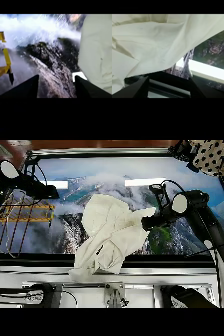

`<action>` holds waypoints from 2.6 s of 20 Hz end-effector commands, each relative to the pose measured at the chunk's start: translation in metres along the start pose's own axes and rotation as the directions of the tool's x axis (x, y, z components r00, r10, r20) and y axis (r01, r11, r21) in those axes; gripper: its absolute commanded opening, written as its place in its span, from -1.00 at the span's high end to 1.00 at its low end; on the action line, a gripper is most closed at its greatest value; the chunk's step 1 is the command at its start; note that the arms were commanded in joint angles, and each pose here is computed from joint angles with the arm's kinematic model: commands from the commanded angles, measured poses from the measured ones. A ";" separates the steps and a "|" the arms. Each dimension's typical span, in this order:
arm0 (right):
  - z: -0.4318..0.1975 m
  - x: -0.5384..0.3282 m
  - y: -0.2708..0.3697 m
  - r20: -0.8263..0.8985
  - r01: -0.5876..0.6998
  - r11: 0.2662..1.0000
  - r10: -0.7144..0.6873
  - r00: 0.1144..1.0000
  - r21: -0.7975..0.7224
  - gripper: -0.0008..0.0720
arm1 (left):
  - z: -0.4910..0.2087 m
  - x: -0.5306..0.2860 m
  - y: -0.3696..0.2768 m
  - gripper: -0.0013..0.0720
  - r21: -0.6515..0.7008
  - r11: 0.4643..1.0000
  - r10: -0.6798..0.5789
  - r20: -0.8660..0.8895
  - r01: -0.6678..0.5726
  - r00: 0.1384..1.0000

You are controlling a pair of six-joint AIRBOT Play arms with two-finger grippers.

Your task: Fold the shirts.

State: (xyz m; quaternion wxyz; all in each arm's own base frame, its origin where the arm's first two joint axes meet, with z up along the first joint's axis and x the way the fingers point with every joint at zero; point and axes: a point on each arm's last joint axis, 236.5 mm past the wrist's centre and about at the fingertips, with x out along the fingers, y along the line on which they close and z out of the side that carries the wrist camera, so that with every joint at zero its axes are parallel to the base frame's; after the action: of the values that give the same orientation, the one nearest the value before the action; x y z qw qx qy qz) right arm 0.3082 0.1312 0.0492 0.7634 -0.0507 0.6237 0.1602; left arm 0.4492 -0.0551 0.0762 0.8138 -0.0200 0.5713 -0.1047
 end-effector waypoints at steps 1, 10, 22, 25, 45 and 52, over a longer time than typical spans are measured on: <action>-0.004 0.000 0.001 -0.015 -0.004 1.000 0.004 1.000 0.000 -0.73 | -0.070 -0.009 0.004 -0.39 0.003 1.000 0.015 -0.298 -0.015 0.955; -0.009 -0.001 0.020 -0.036 -0.084 0.996 0.083 0.996 -0.026 -0.87 | -0.263 0.006 -0.086 -1.00 0.107 0.985 -0.102 -0.289 0.138 0.952; -0.028 0.030 0.031 -0.207 -0.154 0.988 0.145 0.967 -0.030 -0.88 | -0.341 0.042 -0.183 -1.00 0.359 0.861 -0.286 -0.246 0.361 0.926; -0.029 0.028 0.042 -0.213 -0.197 0.980 0.191 0.958 -0.007 -0.87 | -0.356 0.065 -0.174 -0.70 0.372 0.868 -0.222 -0.301 0.329 0.927; -0.071 0.112 0.139 -0.382 -0.261 0.916 0.134 0.914 -0.304 -0.92 | -0.323 0.054 -0.184 0.80 0.423 0.852 -0.252 -0.187 0.310 0.949; -0.067 0.106 0.130 -0.355 -0.220 0.923 0.101 0.929 -0.314 -0.91 | -0.320 0.054 -0.182 0.80 0.415 0.861 -0.242 -0.173 0.294 0.955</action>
State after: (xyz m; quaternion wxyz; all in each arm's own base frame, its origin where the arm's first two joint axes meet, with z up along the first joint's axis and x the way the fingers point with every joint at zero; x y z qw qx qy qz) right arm 0.2149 0.2571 -0.0505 0.5950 -0.1554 0.7147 0.3334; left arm 0.1399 -0.2148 -0.0584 0.7377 0.0953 0.5705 -0.3481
